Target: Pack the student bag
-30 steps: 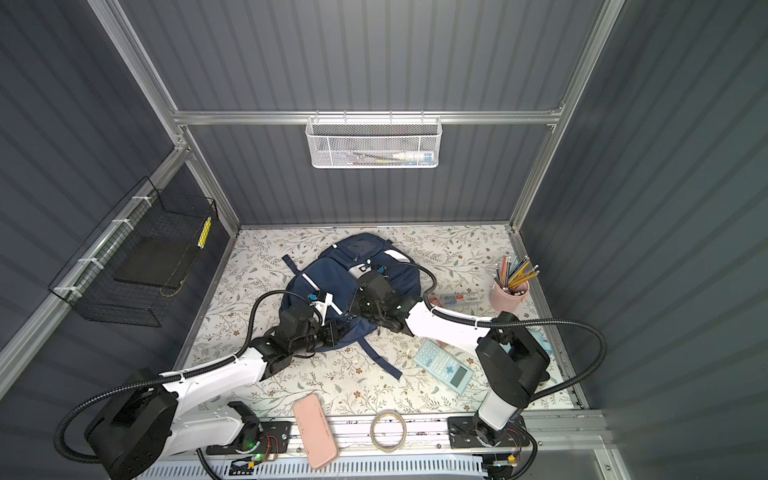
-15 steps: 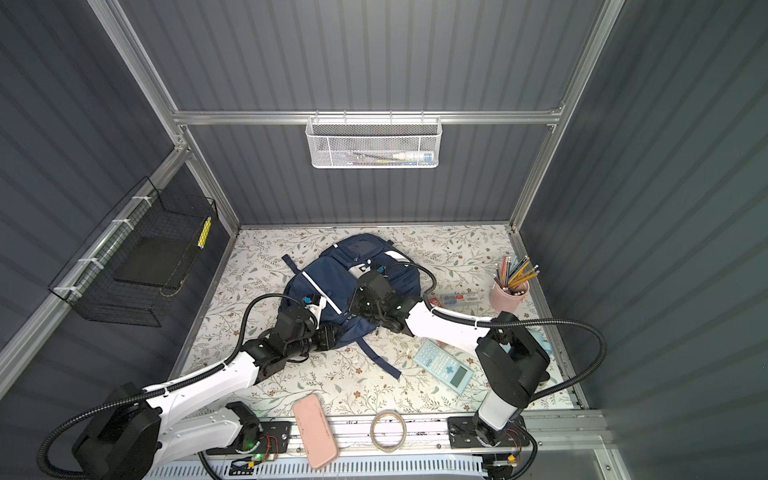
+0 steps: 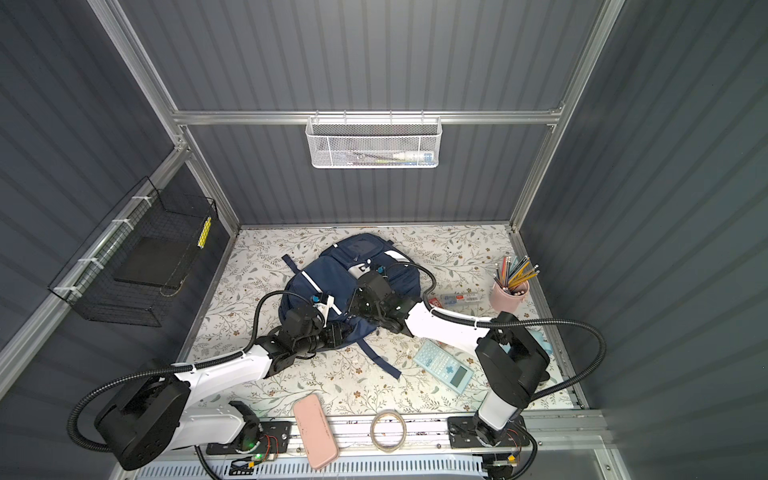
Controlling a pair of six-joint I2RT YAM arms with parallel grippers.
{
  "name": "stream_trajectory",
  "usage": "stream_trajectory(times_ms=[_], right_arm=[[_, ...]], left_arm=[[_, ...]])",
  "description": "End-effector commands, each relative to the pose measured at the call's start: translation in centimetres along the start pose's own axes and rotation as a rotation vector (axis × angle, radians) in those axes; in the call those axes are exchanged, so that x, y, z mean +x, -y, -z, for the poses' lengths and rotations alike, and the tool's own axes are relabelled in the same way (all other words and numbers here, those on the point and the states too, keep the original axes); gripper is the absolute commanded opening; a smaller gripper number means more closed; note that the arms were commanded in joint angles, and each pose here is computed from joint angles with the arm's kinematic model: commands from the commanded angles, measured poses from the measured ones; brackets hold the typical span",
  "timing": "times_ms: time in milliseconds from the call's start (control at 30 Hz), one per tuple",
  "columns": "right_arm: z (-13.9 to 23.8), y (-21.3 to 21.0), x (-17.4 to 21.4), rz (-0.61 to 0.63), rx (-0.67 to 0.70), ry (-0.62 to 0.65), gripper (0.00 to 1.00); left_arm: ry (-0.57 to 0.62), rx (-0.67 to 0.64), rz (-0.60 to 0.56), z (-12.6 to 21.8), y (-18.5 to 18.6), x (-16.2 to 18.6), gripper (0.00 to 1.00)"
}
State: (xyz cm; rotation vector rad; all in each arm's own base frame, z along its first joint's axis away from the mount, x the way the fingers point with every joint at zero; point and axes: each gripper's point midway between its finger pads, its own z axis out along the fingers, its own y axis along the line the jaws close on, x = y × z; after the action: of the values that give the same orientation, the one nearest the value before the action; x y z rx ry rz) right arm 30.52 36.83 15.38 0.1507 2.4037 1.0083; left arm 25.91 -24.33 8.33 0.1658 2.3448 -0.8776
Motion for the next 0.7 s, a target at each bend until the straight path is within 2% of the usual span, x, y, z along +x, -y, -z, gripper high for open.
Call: stream_trajectory(times_ms=[0, 167, 333, 500, 567, 667], right_arm=[[0.9, -4.9, 0.8, 0.030, -0.164, -0.027, 0.00], [0.5, -4.7, 1.3, 0.022, -0.165, -0.038, 0.00], [0.2, -4.3, 1.7, 0.007, -0.168, -0.049, 0.00], [0.2, -3.7, 1.7, 0.004, -0.157, -0.042, 0.00], [0.4, -3.6, 1.6, 0.014, -0.153, -0.040, 0.00], [0.6, -3.4, 1.4, 0.025, -0.136, -0.038, 0.00]], left_arm=[[0.139, 0.049, -0.025, 0.3, 2.1, -4.5, 0.40], [0.152, 0.111, -0.021, -0.5, 3.4, -5.3, 0.35], [0.155, 0.141, -0.023, -0.7, 4.1, -5.8, 0.22], [0.149, 0.070, -0.005, -0.2, 2.9, -5.6, 0.12], [0.141, -0.006, -0.012, 0.1, 1.7, -5.4, 0.00], [0.137, -0.045, -0.037, 0.6, 0.9, -5.0, 0.00]])
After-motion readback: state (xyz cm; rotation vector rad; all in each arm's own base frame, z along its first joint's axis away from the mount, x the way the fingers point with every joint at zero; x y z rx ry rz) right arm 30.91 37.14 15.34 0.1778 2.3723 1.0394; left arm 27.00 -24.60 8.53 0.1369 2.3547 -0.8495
